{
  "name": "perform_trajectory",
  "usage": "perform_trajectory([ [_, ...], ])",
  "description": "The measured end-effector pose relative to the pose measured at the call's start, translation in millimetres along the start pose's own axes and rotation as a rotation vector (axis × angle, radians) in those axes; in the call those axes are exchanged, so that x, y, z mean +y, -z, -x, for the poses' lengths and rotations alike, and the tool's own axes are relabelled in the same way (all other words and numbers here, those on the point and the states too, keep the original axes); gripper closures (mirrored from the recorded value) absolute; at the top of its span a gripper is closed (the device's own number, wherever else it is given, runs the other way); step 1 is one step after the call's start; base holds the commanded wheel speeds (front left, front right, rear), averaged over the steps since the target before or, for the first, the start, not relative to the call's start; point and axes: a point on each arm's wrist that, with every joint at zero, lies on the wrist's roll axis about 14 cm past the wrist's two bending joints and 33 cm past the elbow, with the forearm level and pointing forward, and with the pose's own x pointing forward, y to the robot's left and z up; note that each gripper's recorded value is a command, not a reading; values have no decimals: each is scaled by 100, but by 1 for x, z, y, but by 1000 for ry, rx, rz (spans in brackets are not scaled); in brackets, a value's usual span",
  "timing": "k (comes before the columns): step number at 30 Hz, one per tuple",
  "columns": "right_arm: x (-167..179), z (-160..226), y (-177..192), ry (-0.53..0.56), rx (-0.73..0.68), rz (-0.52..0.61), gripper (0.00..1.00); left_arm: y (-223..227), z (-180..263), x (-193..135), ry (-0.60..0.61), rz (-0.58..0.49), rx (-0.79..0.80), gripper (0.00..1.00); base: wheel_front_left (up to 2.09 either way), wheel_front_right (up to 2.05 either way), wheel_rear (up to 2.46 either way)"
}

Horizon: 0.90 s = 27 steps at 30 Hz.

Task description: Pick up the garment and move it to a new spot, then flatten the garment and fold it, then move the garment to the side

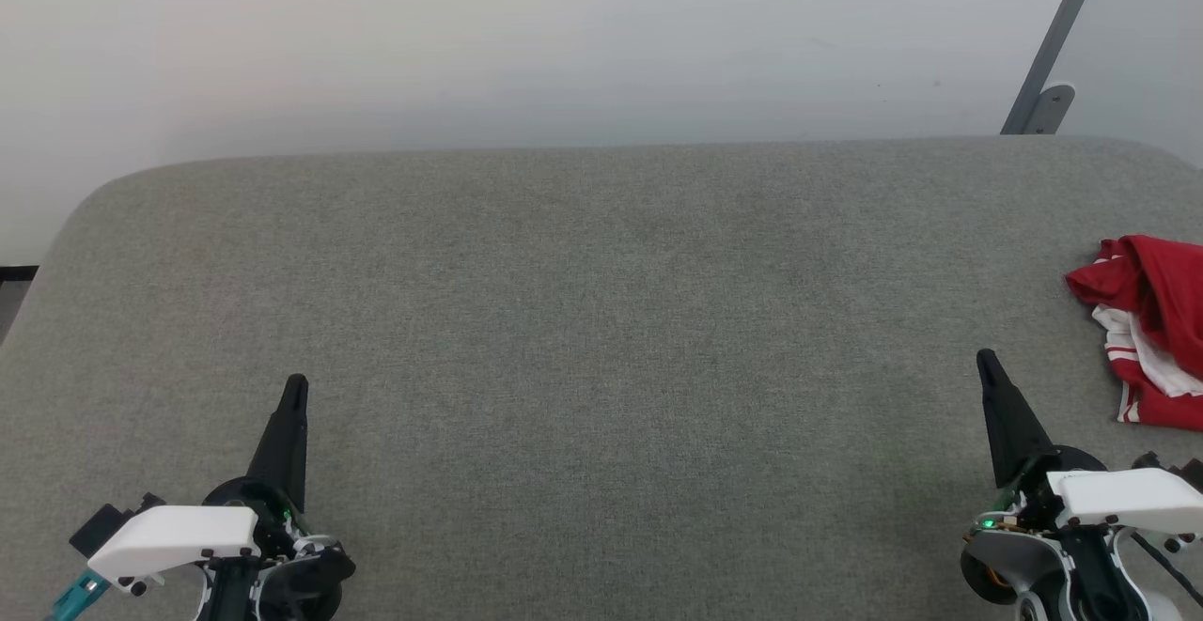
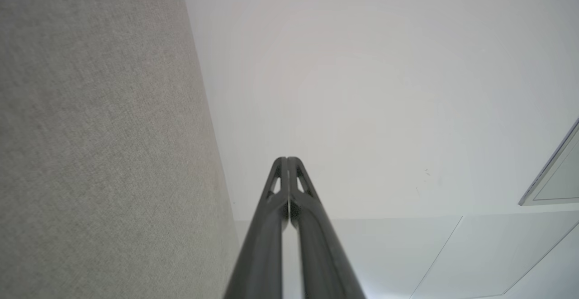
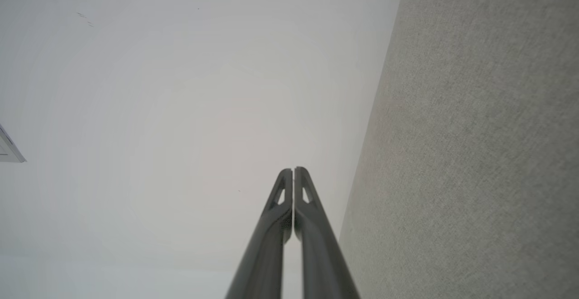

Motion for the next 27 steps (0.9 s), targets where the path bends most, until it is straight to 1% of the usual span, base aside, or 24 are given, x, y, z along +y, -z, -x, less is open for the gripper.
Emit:
perform_trajectory([
  [27,0,0,0,0,0,0,100,0,0,0,0,0,0,100,0,0,0],
])
